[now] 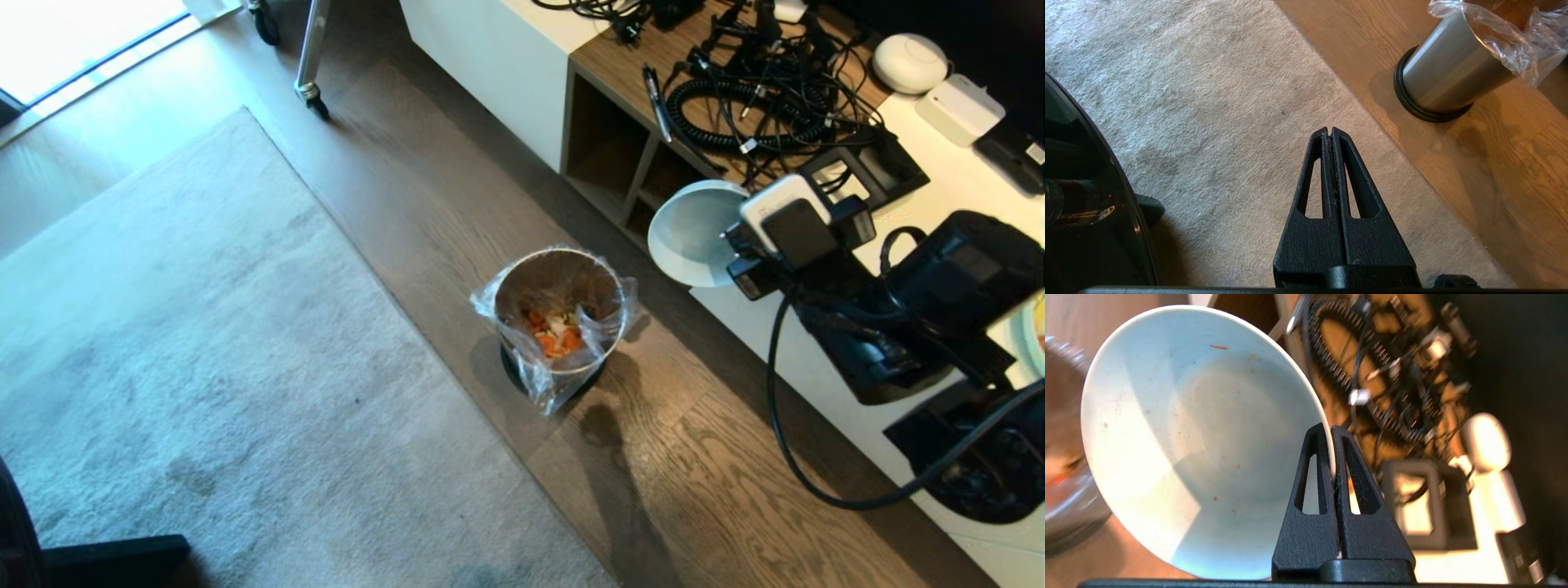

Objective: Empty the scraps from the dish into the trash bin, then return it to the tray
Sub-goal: Put the bowl back to the table

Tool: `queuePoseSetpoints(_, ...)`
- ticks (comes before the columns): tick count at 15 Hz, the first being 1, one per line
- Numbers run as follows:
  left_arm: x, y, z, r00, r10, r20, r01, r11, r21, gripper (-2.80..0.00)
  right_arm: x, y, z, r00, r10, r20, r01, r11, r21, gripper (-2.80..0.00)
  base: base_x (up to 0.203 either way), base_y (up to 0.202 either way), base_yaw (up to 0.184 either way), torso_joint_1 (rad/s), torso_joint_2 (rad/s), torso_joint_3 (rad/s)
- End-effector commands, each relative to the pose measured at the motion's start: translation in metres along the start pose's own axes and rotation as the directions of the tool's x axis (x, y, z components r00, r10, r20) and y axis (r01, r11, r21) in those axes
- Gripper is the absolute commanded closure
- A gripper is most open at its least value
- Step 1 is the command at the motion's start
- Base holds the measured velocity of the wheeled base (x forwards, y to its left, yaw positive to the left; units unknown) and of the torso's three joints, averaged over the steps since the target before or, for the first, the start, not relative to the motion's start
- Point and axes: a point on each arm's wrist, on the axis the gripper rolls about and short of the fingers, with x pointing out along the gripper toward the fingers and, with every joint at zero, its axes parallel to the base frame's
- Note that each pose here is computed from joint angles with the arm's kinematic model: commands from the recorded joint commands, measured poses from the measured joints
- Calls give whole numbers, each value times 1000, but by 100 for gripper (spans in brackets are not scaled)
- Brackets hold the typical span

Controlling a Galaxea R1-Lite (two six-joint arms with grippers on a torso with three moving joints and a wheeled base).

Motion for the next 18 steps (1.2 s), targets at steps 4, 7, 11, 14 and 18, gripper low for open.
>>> queuePoseSetpoints(4, 0, 0, 0, 1000, 0, 1, 0, 1000, -1, 0, -32, -23, 4, 995, 76, -61, -70, 993, 95, 0, 0, 0, 0, 0, 0, 0)
queuePoseSetpoints(7, 0, 0, 0, 1000, 0, 1, 0, 1000, -1, 0, -46, -32, 5, 985, 133, -108, -118, 984, 133, 0, 0, 0, 0, 0, 0, 0)
queuePoseSetpoints(11, 0, 0, 0, 1000, 0, 1, 0, 1000, -1, 0, -68, -48, 5, 953, 218, -210, -149, 941, 303, 0, 0, 0, 0, 0, 0, 0)
queuePoseSetpoints(14, 0, 0, 0, 1000, 0, 1, 0, 1000, -1, 0, -89, -58, -14, 926, 217, -308, -75, 907, 414, 0, 0, 0, 0, 0, 0, 0)
queuePoseSetpoints(18, 0, 0, 0, 1000, 0, 1, 0, 1000, -1, 0, -139, -56, -51, 866, 237, -441, 15, 868, 496, 0, 0, 0, 0, 0, 0, 0)
